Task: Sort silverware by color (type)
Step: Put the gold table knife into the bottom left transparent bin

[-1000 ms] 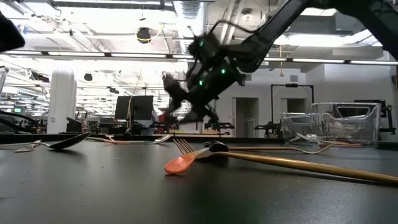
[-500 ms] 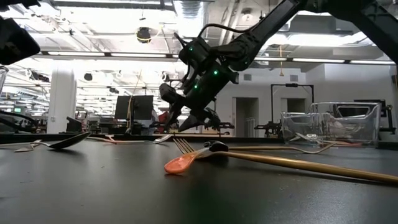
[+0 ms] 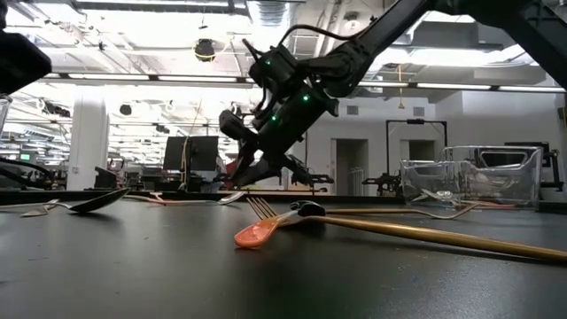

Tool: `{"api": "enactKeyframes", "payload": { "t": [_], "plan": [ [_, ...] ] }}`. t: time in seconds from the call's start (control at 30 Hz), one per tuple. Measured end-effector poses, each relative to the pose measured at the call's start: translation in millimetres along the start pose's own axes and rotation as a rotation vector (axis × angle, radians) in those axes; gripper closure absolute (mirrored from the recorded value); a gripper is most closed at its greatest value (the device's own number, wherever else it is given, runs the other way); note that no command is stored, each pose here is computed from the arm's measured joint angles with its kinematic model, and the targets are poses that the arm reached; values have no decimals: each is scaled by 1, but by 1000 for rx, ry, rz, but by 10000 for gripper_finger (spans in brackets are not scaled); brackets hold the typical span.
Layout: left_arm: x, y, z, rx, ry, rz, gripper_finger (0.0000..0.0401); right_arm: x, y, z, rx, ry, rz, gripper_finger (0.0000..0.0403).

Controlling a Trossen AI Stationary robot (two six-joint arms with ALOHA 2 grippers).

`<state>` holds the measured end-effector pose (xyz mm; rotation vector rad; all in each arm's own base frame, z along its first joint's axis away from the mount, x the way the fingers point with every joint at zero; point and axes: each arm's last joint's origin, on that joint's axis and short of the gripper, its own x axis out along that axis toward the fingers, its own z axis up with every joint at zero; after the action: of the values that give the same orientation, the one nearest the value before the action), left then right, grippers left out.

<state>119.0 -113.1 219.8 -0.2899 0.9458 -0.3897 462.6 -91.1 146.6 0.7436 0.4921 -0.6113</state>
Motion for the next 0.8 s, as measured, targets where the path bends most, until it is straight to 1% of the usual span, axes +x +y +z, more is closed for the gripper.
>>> {"api": "enactKeyframes", "payload": {
  "t": [0.07, 0.13, 0.2, 0.3, 0.4, 0.53, 0.6, 0.67, 0.8],
  "plan": [
    [4, -1, -1, 17, 35, -15, 244, -2, 7, -6, -22, 13, 8, 290],
    [8, -1, -2, 26, 60, 6, 244, -5, 15, -8, -59, 31, 6, 294],
    [14, -1, -3, 27, 84, 24, 244, -9, 23, -5, -109, 64, -19, 295],
    [22, 0, -4, 13, 114, 46, 244, -16, 26, 6, -171, 127, -98, 296],
    [28, 0, -4, -19, 128, 78, 244, -23, 27, 20, -222, 146, -183, 296],
    [31, 1, -5, -125, 127, 133, 244, -31, 31, 45, -279, 138, -204, 296],
    [29, 3, -6, -188, 131, 151, 244, -32, 28, 56, -293, 130, -203, 296],
    [26, 4, -9, -253, 140, 166, 244, -30, 18, 65, -284, 138, -207, 296],
    [17, 1, -14, -304, 131, 144, 254, -26, -1, 81, -239, 174, -180, 296]
  ]
}}
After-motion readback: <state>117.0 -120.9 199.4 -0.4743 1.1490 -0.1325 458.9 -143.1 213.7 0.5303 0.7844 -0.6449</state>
